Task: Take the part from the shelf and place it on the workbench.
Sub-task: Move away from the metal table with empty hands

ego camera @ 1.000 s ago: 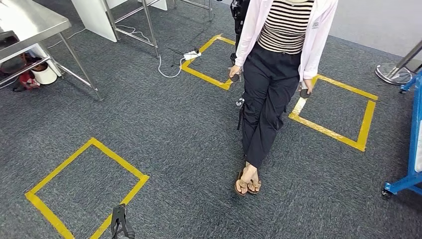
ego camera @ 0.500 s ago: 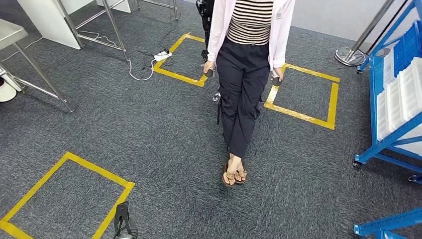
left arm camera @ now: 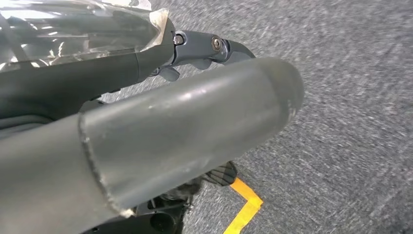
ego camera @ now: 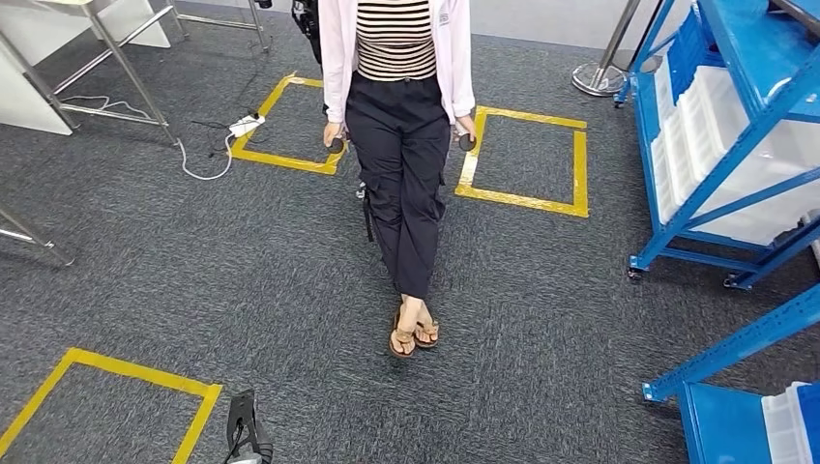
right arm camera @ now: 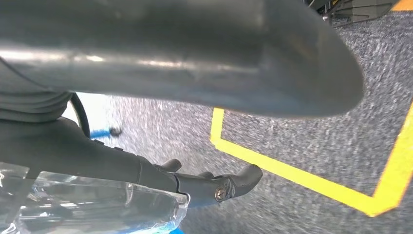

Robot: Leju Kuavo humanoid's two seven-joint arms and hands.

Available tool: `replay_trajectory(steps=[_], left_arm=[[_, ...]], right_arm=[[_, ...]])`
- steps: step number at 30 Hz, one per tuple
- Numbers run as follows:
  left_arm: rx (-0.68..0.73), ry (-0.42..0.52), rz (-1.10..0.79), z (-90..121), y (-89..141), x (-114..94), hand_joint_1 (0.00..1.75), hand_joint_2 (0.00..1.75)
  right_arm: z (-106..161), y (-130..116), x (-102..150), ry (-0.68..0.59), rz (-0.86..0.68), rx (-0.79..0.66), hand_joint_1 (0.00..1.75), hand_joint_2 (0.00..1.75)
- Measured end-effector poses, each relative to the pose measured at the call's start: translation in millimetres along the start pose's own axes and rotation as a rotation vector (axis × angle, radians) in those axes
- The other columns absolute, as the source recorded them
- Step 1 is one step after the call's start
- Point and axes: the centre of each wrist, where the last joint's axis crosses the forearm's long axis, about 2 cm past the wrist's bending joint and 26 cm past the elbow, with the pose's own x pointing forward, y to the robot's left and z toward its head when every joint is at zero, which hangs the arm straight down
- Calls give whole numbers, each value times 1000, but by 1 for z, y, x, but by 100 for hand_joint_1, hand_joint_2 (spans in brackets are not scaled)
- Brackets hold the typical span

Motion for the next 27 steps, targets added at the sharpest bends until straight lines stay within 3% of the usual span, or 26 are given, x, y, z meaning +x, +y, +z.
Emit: replay_trajectory(steps=[9,27], left_arm=[[3,-10,-16,9,-15,2,0,0],[7,6,-17,13,-22,-1,0,0]], right_arm=[[1,3,0,17,-41,-15,0,0],[3,6,1,26,-63,-19,0,0]])
